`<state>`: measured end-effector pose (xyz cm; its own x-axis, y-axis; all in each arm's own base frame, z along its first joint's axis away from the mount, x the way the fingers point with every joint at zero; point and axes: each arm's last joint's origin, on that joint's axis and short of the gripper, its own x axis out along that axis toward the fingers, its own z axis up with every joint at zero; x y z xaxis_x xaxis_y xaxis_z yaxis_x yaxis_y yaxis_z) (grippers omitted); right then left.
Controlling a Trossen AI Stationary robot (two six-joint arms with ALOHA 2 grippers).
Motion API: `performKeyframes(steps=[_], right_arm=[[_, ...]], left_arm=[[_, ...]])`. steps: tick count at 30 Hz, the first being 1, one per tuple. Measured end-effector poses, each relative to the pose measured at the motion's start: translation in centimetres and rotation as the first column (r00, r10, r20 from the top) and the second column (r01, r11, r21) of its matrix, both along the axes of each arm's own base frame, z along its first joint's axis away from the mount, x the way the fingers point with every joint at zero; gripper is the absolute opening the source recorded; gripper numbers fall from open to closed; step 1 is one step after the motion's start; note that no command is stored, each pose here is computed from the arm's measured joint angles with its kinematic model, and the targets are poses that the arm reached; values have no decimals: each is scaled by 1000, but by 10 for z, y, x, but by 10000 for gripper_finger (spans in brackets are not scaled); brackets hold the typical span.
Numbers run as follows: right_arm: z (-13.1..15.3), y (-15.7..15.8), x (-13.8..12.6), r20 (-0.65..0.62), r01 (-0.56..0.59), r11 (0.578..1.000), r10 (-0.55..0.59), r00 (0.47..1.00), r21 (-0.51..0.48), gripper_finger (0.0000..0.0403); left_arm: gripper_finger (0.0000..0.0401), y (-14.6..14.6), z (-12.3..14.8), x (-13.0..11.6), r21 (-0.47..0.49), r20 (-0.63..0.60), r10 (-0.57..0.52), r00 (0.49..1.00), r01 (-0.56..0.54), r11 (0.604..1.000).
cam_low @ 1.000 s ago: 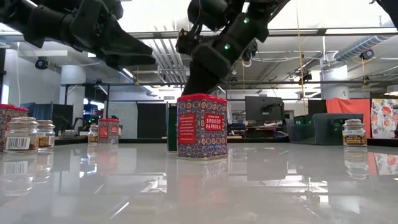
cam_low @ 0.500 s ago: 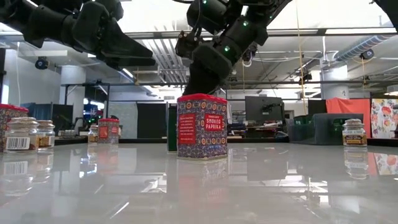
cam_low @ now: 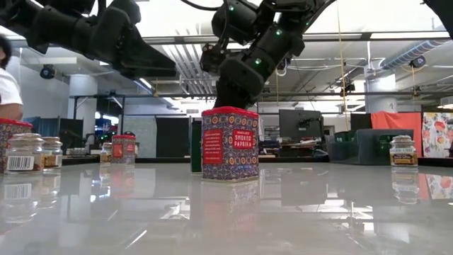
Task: Sort spices by type
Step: Put the green seasoning can into the black bin
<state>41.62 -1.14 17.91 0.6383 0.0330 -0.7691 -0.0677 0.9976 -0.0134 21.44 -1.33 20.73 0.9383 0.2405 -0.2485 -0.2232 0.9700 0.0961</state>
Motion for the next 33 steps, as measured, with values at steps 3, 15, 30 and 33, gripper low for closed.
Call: performKeyframes(steps=[3,15,30,33], right_arm=[[0,0,0,0,7,1000,-7,1000,5,171],[16,0,-6,11,18,1000,-18,1000,13,135],[88,-16,-82,52,334,916,-331,942,-221,133],[97,-24,-112,54,474,825,-483,874,-308,138]], left_arm=[[247,0,0,0,-6,2,7,1000,-7,1000],[247,0,0,0,3,-2,5,1000,-5,1000],[247,0,-5,-1,-81,-26,28,999,-30,996],[247,0,-5,0,-131,-13,42,999,-43,990]])
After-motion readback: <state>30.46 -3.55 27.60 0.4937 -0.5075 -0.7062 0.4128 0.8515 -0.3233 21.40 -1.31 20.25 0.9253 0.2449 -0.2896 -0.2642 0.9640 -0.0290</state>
